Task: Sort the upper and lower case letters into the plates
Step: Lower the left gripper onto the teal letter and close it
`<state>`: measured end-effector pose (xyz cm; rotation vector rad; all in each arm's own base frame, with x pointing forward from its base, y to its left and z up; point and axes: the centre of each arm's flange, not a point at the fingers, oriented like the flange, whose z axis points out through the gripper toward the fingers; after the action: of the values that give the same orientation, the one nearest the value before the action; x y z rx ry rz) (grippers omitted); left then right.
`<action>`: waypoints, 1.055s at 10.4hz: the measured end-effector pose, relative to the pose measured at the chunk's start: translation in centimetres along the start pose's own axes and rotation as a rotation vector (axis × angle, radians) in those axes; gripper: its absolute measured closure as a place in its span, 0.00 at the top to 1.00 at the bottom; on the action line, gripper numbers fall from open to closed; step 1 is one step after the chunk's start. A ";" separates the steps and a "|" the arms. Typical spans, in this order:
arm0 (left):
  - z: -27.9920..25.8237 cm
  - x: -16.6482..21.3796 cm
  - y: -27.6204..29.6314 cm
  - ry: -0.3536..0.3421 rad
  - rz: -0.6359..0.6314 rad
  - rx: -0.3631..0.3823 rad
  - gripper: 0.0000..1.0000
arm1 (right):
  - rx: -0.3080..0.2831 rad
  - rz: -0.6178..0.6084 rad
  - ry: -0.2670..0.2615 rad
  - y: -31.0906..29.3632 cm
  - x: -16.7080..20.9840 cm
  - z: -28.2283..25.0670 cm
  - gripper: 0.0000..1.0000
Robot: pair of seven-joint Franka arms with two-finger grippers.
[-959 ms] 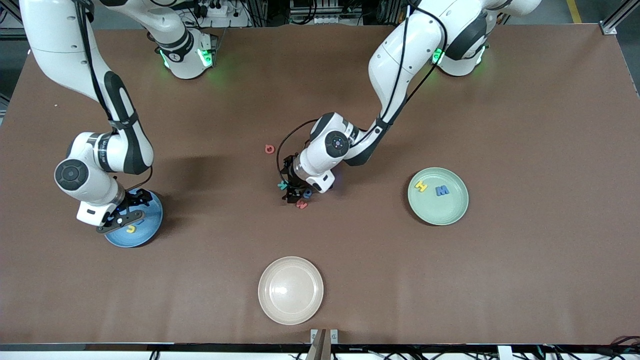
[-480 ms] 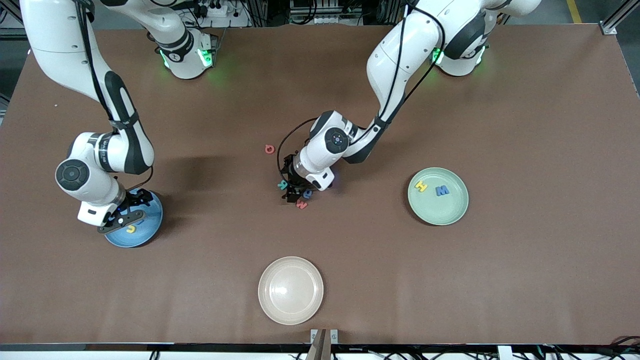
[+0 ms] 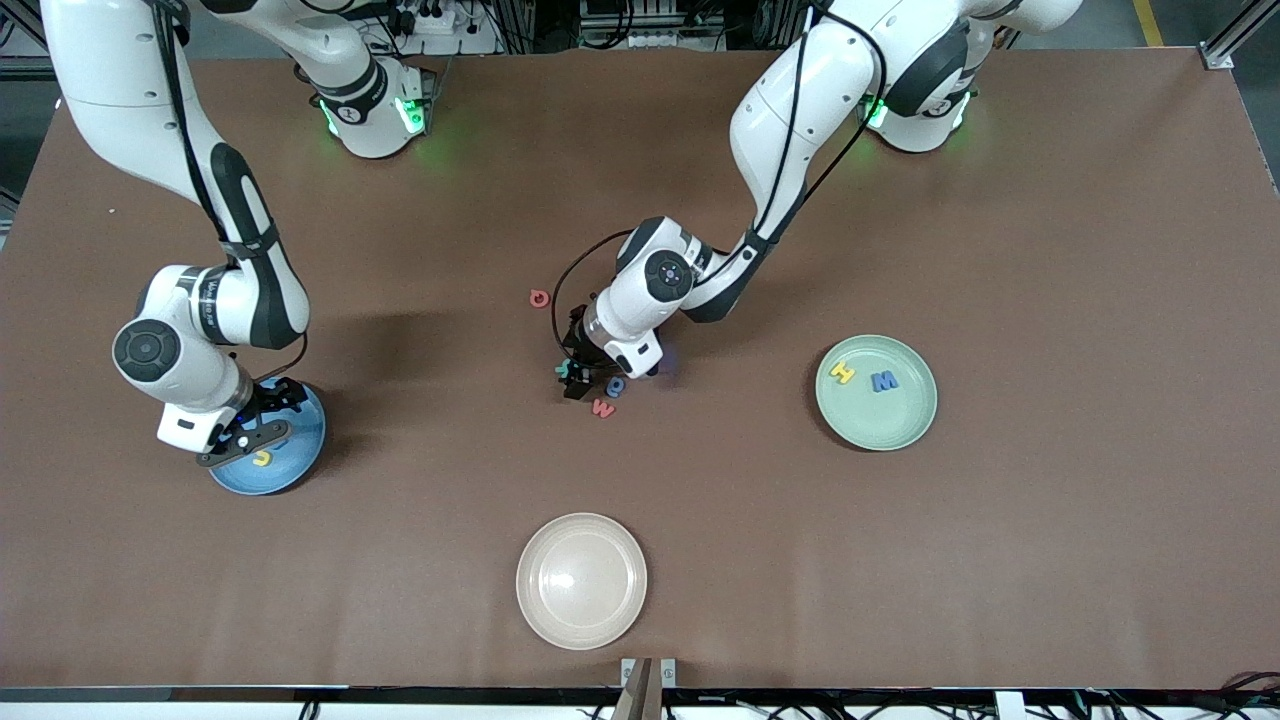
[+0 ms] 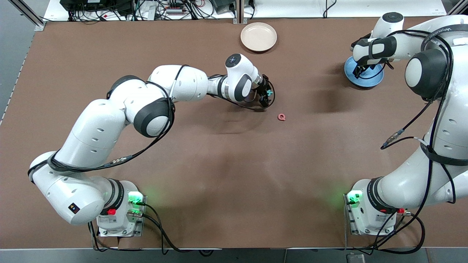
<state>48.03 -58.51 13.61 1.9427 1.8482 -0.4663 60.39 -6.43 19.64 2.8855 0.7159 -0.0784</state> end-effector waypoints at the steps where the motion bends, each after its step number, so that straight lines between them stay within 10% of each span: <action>1: 0.0 0.0 0.0 0.001 0.013 0.000 0.76 | 0.000 -0.001 0.001 0.0 0.0 0.0 1.00; 11: 0.1 0.3 -0.2 0.006 0.064 0.007 0.51 | -0.001 -0.001 0.002 0.0 0.1 0.0 1.00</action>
<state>47.81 -58.32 13.33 2.0036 1.7841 -0.4480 60.43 -6.37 19.66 2.8848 0.7178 -0.0761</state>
